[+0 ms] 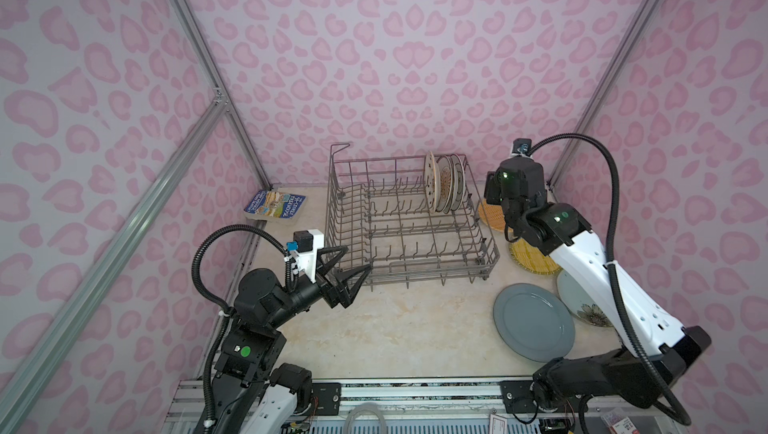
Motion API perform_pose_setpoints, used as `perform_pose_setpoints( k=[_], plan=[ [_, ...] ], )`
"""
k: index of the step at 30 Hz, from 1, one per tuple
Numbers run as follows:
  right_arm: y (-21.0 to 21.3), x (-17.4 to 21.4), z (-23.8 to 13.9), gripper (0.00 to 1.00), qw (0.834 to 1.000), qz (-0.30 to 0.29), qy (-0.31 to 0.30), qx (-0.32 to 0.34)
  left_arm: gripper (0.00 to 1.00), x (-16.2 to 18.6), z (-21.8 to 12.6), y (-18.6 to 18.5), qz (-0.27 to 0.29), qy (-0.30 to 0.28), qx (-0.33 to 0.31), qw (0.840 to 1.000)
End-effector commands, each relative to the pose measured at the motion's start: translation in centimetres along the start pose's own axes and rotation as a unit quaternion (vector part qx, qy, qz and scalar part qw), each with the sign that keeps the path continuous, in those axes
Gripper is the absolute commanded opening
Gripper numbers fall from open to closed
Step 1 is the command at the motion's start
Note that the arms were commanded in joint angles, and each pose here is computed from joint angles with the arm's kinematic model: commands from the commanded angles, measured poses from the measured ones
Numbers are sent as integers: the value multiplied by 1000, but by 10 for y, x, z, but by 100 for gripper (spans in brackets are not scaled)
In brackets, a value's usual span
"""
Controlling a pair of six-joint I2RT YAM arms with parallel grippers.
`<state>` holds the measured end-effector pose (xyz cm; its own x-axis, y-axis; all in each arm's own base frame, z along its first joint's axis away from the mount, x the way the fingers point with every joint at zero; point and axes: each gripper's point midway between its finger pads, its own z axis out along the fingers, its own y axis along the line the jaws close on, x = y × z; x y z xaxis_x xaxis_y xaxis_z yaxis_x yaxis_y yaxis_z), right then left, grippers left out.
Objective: Load the plates into the dish rack
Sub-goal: 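Open the right gripper and withdraw it from the rack, then lower the right gripper to the grey-blue plate rim nearest the robot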
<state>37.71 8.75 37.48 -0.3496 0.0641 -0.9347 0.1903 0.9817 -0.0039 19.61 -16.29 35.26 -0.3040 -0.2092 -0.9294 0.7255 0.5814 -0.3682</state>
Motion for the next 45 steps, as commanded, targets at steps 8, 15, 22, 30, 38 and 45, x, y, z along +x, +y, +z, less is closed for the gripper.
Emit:
perform_pose_setpoints(
  k=[8,15,22,30,38,45],
  plan=[
    [-77,149,-41,79,979,139,139,-58,97,-4,4,-8,-2,-4,30,1000],
    [-115,230,-52,87,944,240,223,-44,97,-2,5,-11,-9,2,42,999],
    [-149,275,-63,91,888,385,245,50,97,-2,5,-12,-9,1,44,999],
    [-204,328,-74,98,826,432,292,215,97,-3,4,-16,-7,-2,52,999],
    [-223,351,-69,98,789,485,278,257,97,-2,4,-16,-5,-1,51,999],
    [-227,378,-66,98,765,506,295,268,97,-1,4,-15,-4,0,47,999]
  ],
)
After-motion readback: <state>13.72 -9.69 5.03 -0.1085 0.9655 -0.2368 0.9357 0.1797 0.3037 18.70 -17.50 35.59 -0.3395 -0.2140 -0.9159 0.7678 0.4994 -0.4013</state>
